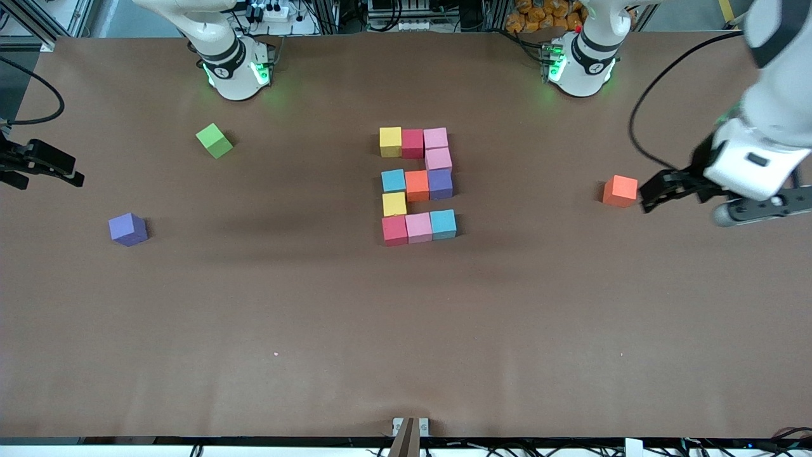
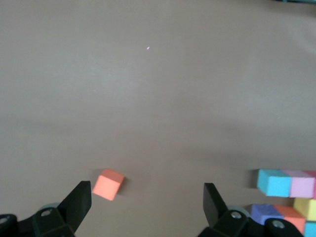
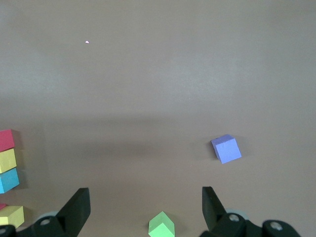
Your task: Form number 2 with 11 blocks
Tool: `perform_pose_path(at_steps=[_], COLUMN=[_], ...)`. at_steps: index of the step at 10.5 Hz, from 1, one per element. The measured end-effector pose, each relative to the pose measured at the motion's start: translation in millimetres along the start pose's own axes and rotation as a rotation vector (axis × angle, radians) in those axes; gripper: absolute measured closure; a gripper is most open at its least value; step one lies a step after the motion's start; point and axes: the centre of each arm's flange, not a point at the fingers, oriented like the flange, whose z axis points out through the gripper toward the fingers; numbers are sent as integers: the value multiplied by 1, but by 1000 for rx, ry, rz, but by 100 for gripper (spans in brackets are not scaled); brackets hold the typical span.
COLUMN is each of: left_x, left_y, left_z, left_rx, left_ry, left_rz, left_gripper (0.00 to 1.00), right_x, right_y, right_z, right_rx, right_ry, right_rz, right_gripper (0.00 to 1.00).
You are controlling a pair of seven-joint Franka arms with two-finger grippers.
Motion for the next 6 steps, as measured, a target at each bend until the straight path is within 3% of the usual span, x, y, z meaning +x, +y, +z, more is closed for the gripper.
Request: perform_pose_path(at_steps=[3,6], left_x=[-8,-7], left_y=[-50,-64], left_z=[-20,-20], left_rx=[28,32], left_ry=[-24,-29], left_rz=[19,2], left_gripper=[0,0], right_x=[1,1], right_y=[1,0], right_z=[2,3], right_rx=[0,0], right_ry=[-4,-6], right_rz=[1,1], right_gripper=[0,0])
